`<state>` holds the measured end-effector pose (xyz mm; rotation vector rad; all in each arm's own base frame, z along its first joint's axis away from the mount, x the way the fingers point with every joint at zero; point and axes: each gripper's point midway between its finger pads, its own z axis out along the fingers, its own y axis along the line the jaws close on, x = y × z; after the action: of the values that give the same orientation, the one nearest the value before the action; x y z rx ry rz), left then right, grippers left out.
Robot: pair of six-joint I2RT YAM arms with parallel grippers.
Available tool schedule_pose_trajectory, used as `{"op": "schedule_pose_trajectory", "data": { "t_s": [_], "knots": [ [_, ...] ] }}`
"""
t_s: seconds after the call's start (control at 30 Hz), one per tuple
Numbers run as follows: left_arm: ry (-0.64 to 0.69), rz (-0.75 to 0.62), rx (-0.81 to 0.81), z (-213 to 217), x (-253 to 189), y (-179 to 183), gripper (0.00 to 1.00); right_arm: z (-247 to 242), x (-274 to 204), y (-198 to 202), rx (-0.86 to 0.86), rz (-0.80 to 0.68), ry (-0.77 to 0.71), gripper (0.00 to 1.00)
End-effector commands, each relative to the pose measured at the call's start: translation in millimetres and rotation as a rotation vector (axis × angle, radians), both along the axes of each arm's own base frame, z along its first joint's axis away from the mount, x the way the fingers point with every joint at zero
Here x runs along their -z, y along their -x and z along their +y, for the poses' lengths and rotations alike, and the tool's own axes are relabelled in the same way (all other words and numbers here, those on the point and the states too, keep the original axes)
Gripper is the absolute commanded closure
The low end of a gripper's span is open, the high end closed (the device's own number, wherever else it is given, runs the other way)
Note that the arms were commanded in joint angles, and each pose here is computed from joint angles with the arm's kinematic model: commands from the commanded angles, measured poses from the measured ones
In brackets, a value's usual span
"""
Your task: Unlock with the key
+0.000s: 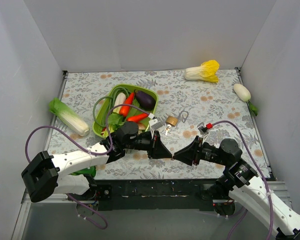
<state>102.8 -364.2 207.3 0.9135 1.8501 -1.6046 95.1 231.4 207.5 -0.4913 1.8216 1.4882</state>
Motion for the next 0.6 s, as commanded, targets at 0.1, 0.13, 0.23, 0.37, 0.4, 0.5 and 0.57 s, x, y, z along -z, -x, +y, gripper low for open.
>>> {"op": "schedule_pose_trajectory", "data": {
  "t_s": [0.1, 0.13, 0.23, 0.37, 0.4, 0.5, 0.57],
  "knots": [
    [0.036, -0.059, 0.031, -1.9, -21.0, 1.7, 1.00, 1.1, -10.0, 11.0, -0.071, -0.057, -0.014, 0.64],
    [0.037, -0.063, 0.032, -2.0, -21.3, 1.6, 1.00, 1.5, -9.9, 12.5, -0.078, -0.054, -0.019, 0.64],
    [0.040, -0.064, 0.033, -2.4, -22.8, 1.1, 1.00, 2.1, -6.5, 14.4, -0.090, -0.045, -0.022, 0.66],
    [0.041, -0.064, 0.039, -3.3, -22.0, 1.8, 1.00, 2.9, -4.6, 14.5, -0.096, -0.044, -0.022, 0.70],
    [0.038, -0.060, 0.041, -3.2, -20.9, 2.2, 1.00, 3.4, -3.7, 14.5, -0.097, -0.041, -0.021, 0.72],
    [0.041, -0.060, 0.043, -3.7, -20.7, 2.4, 1.00, 4.6, -2.0, 14.2, -0.105, -0.039, -0.020, 0.75],
    [0.041, -0.058, 0.048, -4.4, -20.9, 2.6, 1.00, 4.8, -1.9, 13.8, -0.103, -0.038, -0.023, 0.78]
  ]
}}
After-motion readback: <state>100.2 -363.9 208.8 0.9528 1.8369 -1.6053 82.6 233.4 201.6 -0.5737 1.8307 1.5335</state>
